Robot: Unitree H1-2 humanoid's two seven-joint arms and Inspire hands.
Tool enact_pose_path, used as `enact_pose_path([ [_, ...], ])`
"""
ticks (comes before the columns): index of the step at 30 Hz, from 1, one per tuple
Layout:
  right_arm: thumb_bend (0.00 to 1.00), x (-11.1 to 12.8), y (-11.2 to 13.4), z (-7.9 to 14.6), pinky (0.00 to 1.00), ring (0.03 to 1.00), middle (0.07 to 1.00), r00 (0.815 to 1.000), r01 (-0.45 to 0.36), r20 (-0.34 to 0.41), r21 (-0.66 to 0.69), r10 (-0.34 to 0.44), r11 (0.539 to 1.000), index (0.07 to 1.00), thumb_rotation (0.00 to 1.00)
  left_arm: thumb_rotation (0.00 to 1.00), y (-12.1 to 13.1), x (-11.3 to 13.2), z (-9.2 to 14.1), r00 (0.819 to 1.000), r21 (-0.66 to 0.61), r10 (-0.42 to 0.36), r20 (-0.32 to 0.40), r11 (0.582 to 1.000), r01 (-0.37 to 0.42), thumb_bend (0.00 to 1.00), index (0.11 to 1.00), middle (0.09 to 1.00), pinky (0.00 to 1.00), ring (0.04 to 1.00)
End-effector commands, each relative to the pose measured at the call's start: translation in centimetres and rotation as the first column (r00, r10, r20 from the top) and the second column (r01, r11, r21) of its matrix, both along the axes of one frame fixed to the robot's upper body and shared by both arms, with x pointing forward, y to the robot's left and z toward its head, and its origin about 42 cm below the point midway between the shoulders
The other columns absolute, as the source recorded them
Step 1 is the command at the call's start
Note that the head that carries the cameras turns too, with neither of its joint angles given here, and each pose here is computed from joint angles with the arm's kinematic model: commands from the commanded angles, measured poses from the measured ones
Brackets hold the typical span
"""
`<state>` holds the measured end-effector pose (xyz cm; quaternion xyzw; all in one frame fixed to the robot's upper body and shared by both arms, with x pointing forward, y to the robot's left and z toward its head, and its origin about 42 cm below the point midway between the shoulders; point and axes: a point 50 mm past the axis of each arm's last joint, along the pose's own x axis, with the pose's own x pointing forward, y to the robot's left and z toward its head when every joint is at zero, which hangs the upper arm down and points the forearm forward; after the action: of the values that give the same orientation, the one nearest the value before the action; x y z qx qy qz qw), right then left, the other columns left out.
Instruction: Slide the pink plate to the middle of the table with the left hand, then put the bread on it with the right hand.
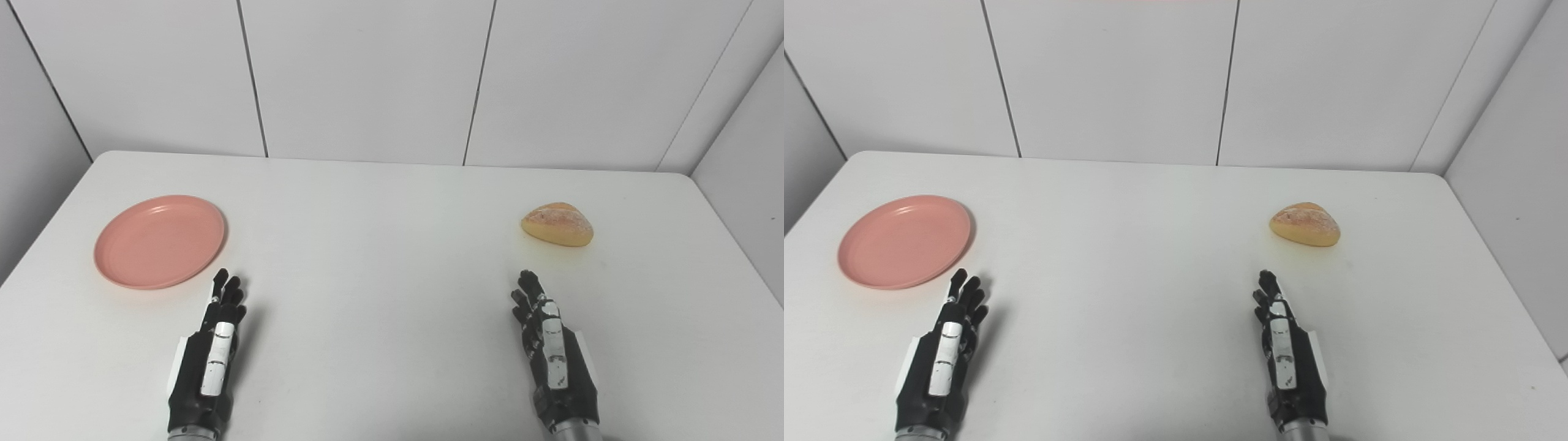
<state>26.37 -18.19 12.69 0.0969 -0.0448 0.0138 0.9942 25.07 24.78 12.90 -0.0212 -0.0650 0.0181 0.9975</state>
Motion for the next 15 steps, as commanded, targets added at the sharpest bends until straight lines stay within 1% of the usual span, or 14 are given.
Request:
enact_pose_path([
  [1,0.82,0.26,0.02,1.02,1.00,0.962,0.968,0.999,-0.009,0.050,0.008,0.009,1.000,0.930,0.98,0.89,-0.26,0.21,0.59,0.999,-0.002,-0.016,0.031,1.000,0.016,0.67,1.000,1.000,1.00,1.000],
  [15,0.81,0.19,0.02,0.96,1.00,0.957,0.962,0.999,-0.014,0.047,0.008,0.013,1.000,0.925,0.98,0.89,-0.33,0.13,0.70,0.999,0.003,-0.017,0.028,1.000,0.017,0.68,1.000,1.000,1.00,1.000],
])
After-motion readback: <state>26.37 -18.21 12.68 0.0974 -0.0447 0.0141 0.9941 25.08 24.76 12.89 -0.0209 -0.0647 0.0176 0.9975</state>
